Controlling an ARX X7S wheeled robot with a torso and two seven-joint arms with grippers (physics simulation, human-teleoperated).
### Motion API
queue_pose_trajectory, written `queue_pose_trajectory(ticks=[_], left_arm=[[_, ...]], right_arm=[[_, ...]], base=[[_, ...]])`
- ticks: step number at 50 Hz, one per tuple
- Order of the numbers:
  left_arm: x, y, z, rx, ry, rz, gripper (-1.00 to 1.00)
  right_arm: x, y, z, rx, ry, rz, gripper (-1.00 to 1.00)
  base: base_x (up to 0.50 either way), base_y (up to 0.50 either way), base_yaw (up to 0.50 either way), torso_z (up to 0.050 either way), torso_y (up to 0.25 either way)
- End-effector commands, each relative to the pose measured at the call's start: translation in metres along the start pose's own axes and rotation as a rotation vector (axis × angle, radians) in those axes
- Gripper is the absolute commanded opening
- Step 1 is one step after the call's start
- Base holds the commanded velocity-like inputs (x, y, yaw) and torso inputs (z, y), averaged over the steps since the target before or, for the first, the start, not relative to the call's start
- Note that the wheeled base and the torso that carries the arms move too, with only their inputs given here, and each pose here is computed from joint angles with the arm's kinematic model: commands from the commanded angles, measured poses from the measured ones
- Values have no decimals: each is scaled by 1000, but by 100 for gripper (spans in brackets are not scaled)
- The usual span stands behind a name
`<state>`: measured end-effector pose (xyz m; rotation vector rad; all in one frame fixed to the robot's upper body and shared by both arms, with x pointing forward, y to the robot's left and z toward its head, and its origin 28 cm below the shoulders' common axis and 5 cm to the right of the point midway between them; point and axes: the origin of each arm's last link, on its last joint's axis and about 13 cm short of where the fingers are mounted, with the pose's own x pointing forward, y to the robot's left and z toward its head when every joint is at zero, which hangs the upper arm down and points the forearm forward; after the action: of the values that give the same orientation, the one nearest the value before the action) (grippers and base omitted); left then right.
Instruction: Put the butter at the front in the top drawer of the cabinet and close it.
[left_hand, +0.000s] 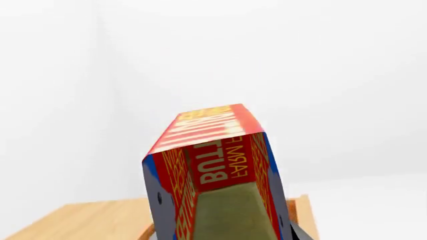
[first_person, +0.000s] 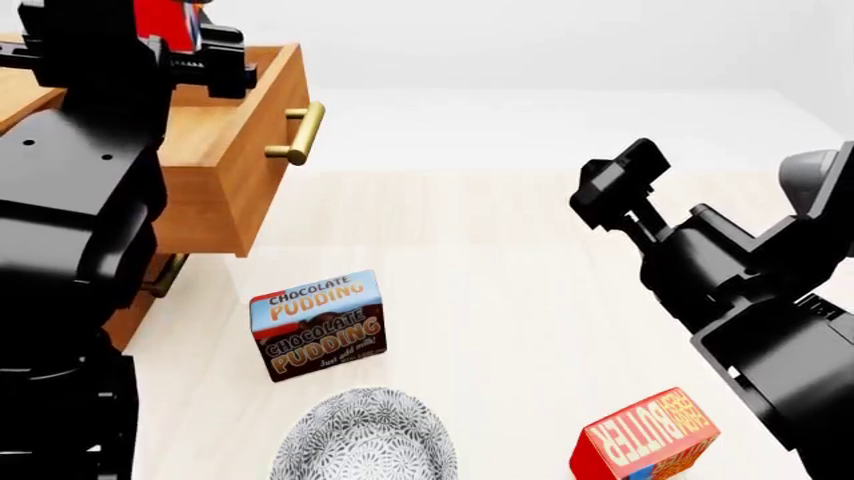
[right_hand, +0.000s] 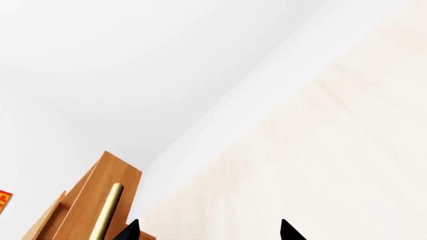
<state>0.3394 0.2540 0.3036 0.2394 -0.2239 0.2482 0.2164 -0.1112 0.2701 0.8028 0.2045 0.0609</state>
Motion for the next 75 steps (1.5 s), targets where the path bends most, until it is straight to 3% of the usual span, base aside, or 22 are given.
queue_pose_trajectory(ticks=[1, 46, 75], left_arm=[[4, 6, 3, -8, -12, 45, -100], [13, 9, -20, -17, 92, 37, -100], [12, 12, -22, -23, 100, 42, -100]], right_arm=[[0, 0, -1, 0, 2, 0, 100], [0, 0, -2, 2, 4, 0, 100], [-2, 4, -3, -7, 4, 4, 100]], base=[[0, 0, 0, 0, 0], [0, 0, 0, 0, 2], [0, 0, 0, 0, 1]])
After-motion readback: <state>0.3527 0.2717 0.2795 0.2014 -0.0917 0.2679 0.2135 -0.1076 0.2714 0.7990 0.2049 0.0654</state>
